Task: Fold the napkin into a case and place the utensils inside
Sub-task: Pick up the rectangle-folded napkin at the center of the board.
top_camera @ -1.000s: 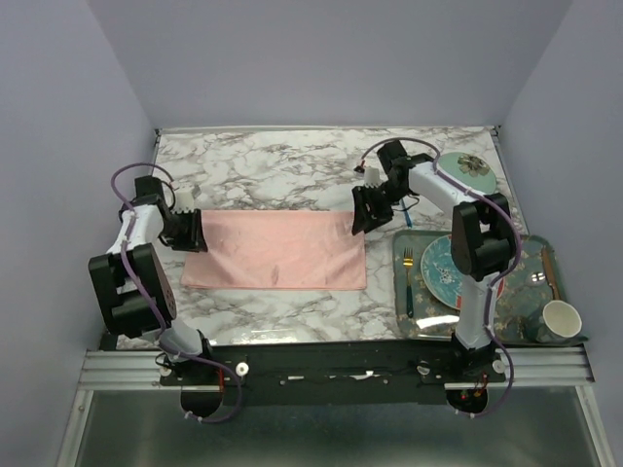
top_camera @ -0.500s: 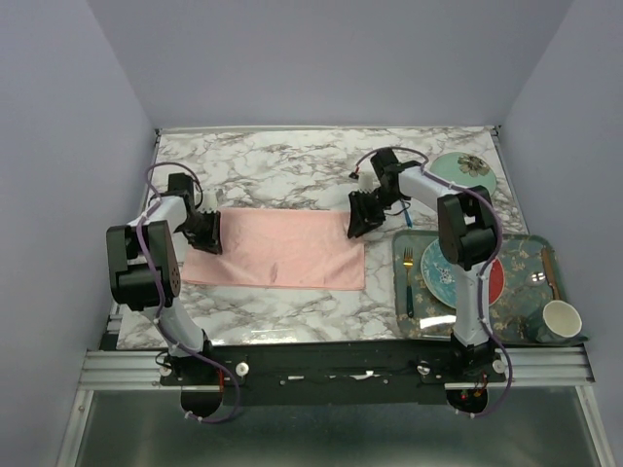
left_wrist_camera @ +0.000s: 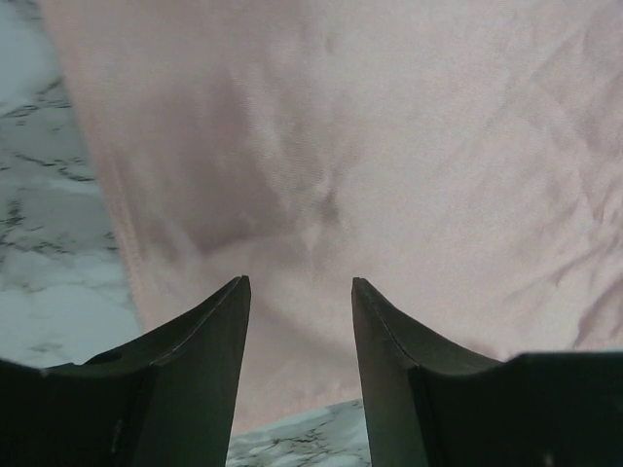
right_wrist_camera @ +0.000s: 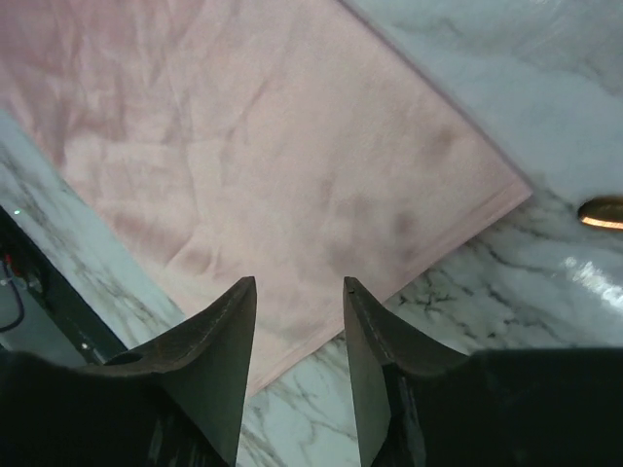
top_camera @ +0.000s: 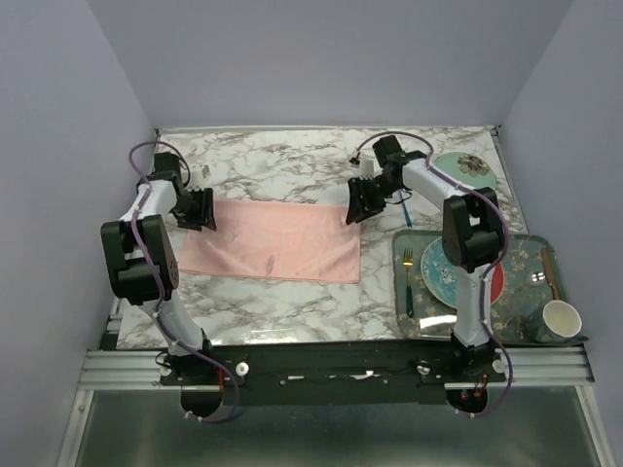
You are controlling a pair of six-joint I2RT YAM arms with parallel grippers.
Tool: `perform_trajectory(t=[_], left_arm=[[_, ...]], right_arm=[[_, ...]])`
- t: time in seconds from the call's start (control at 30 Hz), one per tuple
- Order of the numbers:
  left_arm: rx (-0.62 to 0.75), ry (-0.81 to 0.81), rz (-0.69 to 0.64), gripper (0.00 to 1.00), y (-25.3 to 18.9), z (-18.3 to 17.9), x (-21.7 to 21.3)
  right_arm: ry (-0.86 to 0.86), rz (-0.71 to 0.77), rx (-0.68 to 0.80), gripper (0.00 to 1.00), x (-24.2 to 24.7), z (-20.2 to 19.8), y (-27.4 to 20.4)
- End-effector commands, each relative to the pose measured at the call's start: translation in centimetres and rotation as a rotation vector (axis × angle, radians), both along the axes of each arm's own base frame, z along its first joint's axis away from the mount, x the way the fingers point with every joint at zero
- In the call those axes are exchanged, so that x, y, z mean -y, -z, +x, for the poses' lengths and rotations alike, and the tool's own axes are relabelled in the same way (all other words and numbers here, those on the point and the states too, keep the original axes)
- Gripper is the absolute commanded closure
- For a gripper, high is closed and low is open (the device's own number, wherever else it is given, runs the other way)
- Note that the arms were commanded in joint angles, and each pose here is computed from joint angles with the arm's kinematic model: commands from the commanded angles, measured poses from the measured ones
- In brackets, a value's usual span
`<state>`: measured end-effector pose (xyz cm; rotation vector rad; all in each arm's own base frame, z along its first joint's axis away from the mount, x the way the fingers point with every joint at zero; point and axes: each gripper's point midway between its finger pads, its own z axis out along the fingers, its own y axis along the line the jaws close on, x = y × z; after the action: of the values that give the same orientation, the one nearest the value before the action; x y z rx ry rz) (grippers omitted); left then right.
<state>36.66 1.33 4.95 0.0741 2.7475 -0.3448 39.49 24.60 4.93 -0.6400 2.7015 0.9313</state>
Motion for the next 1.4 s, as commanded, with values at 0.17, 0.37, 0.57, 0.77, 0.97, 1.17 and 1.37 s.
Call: perform_trajectory(t=[0.17,0.37,0.57,0.77,0.97,1.17,1.37], left_arm=[[0.044,-0.083,0.126,0.39,-2.8,0.5,-7.0],[0.004,-0.086,0.149,0.38,-1.1,1.1,-7.8],[-0.003,-0.1,0.191,0.39,0.2,1.0,-8.5],[-0.037,-0.077,0.179,0.4,1.6,0.1,-8.1],[-0.047,-0.04,0.181,0.41,2.6,-0.1,-7.2],[-0.059,-0.017,0.183,0.46,3.5,0.6,-6.4],[-0.063,0.003,0.192,0.5,3.8,1.2,-5.9]], right_arm=[[0.06,-0.019,-0.05,0.39,1.6,-4.7,-2.5],[0.134,-0.102,-0.146,0.39,2.5,-5.4,0.2],[0.158,-0.139,-0.161,0.39,3.0,-5.3,1.6],[0.169,-0.145,-0.201,0.4,3.0,-5.7,2.4],[0.18,-0.155,-0.226,0.42,3.1,-6.1,3.1],[0.185,-0.165,-0.238,0.44,3.2,-6.3,3.4],[0.182,-0.171,-0.232,0.47,3.2,-6.0,3.7]])
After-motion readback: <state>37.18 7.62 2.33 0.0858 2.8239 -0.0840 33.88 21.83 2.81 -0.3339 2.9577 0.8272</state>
